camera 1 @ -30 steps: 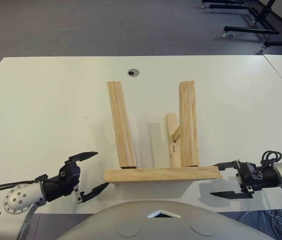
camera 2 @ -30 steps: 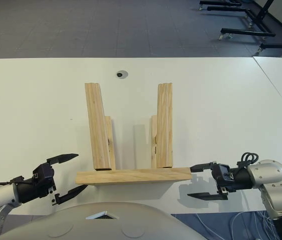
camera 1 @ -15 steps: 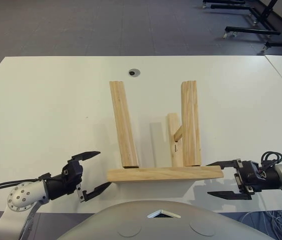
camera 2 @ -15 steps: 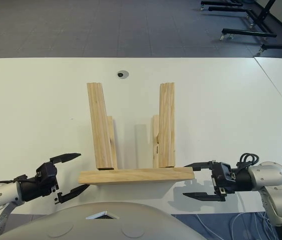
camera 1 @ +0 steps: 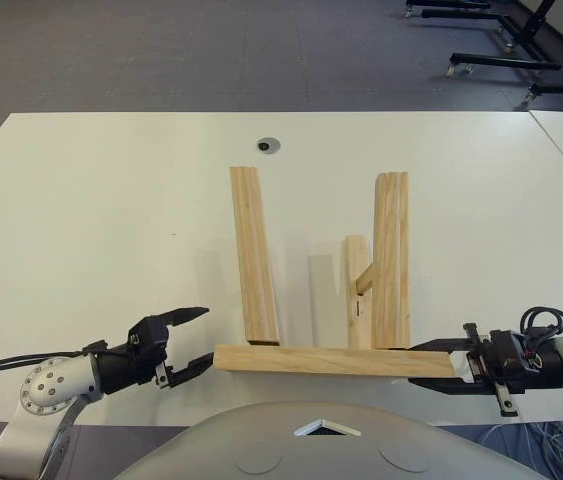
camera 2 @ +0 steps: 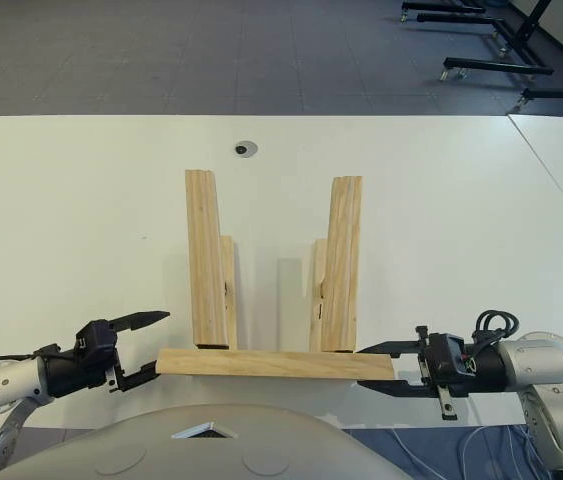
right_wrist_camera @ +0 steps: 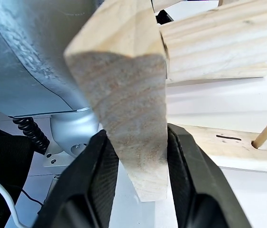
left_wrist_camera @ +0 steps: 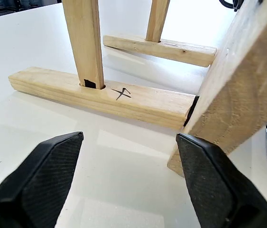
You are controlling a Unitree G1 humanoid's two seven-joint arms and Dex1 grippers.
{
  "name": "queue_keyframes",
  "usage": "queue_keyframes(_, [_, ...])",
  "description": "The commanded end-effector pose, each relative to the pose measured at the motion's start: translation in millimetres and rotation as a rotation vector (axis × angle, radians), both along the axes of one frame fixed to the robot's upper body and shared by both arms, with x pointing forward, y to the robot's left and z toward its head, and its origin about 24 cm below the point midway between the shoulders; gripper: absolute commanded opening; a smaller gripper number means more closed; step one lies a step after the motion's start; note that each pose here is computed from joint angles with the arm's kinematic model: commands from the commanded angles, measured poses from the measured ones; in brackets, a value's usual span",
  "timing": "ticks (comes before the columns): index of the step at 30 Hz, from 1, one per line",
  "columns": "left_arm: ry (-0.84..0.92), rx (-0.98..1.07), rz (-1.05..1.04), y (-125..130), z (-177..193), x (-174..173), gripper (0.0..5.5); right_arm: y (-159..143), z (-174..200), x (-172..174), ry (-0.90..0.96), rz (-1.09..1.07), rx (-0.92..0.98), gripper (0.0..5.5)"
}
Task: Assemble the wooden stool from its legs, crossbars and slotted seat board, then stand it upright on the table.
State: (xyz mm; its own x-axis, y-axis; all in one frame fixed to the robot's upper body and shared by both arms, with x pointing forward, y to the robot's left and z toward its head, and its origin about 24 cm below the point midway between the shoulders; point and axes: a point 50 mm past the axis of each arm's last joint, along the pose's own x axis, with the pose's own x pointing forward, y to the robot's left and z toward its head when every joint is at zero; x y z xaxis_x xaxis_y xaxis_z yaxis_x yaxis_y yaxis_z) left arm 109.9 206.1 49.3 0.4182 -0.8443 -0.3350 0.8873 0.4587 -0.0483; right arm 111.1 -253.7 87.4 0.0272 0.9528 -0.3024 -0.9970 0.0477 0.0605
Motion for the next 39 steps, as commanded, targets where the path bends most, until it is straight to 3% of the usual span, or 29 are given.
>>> queue_keyframes(1, [0.031,-0.104,0.029,10,19,15,2.85,5,6,-6,0.016,0.041,0.033,1.37])
queue_keyframes(9, [0.14,-0.18,-0.056,28,59,26,1.38,2,16,-11,0.256,0.031,0.091,1.37])
queue_keyframes(12, [0.102,-0.183,0.007,38,67,31,0.76,-4,30,3,0.266,-0.012,0.122,1.37])
queue_keyframes(17, [-0.12,-0.207,0.343,82,85,56,0.74,-8,43,11,0.421,-0.012,0.156,1.37])
queue_keyframes(21, [-0.144,-0.251,0.465,91,71,53,0.74,-14,50,18,0.573,-0.07,0.179,1.37])
queue_keyframes(24, [-0.125,-0.271,0.499,87,54,46,0.74,65,62,84,0.591,-0.102,0.305,1.37])
queue_keyframes(26, [-0.116,-0.285,0.522,87,47,44,0.74,99,74,107,0.627,-0.132,0.344,1.37])
queue_keyframes(31, [-0.082,-0.308,0.571,86,28,37,0.74,136,103,135,0.757,-0.343,0.59,1.35])
queue_keyframes(39, [-0.059,-0.322,0.6,85,11,37,0.74,158,133,154,0.878,-0.572,0.918,1.32])
